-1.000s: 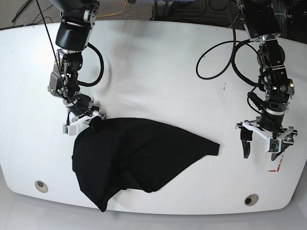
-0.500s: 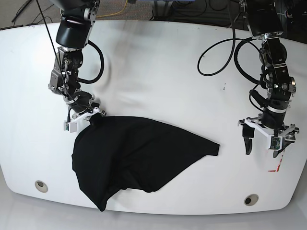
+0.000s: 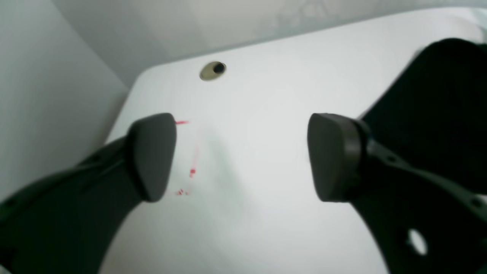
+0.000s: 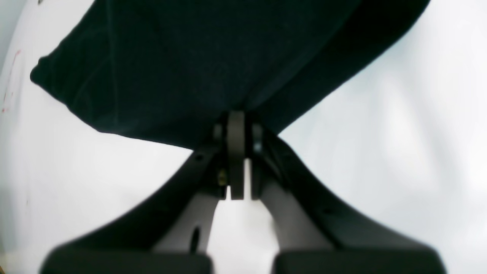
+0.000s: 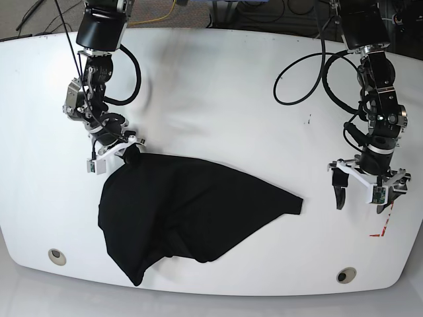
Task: Layout the t-shirt on the table in an organized manner, then fold the t-shirt properly
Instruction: 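Move the left gripper to the t-shirt's opposite corner and grasp it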
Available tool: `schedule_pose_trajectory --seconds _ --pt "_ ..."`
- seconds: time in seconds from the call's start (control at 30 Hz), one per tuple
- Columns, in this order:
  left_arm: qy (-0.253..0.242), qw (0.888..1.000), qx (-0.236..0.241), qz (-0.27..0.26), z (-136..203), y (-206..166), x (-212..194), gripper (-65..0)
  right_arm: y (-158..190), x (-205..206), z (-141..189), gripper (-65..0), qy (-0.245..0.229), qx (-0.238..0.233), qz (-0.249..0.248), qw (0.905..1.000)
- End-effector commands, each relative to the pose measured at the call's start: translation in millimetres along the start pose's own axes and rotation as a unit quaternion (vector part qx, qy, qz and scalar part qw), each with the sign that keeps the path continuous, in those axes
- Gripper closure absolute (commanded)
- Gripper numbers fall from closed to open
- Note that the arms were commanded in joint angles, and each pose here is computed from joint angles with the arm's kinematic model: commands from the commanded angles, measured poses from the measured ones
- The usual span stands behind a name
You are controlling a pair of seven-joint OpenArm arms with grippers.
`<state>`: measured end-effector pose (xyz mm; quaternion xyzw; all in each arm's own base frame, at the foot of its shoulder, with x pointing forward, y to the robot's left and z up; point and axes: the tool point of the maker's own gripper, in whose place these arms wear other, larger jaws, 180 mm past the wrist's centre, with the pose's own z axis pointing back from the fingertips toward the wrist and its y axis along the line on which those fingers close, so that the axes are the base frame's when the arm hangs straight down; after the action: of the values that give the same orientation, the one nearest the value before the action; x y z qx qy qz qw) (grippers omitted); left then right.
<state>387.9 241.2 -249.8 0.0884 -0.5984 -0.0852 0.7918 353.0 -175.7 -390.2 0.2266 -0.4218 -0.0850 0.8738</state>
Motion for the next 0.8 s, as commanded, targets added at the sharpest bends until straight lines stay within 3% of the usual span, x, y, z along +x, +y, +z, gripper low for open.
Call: schedule_pose_trajectory --seconds 0.0,0.33,0.77 --pt "-0.012 1.0 0.004 -0.003 -0.4 4.9 9.6 -61.9 6.6 20.5 3.9 0.0 -0.029 0.011 0.012 0.9994" --pt "0.015 0.999 -0.011 0.044 -18.2 -3.3 -9.5 -63.6 8.0 14.2 12.9 0.0 -0.028 0.008 0.021 0.9994" --pt "0.036 0.997 -0.043 0.051 -24.0 -35.2 -25.8 -63.6 22.5 -19.7 54.3 0.0 0.03 0.002 0.07 0.9971"
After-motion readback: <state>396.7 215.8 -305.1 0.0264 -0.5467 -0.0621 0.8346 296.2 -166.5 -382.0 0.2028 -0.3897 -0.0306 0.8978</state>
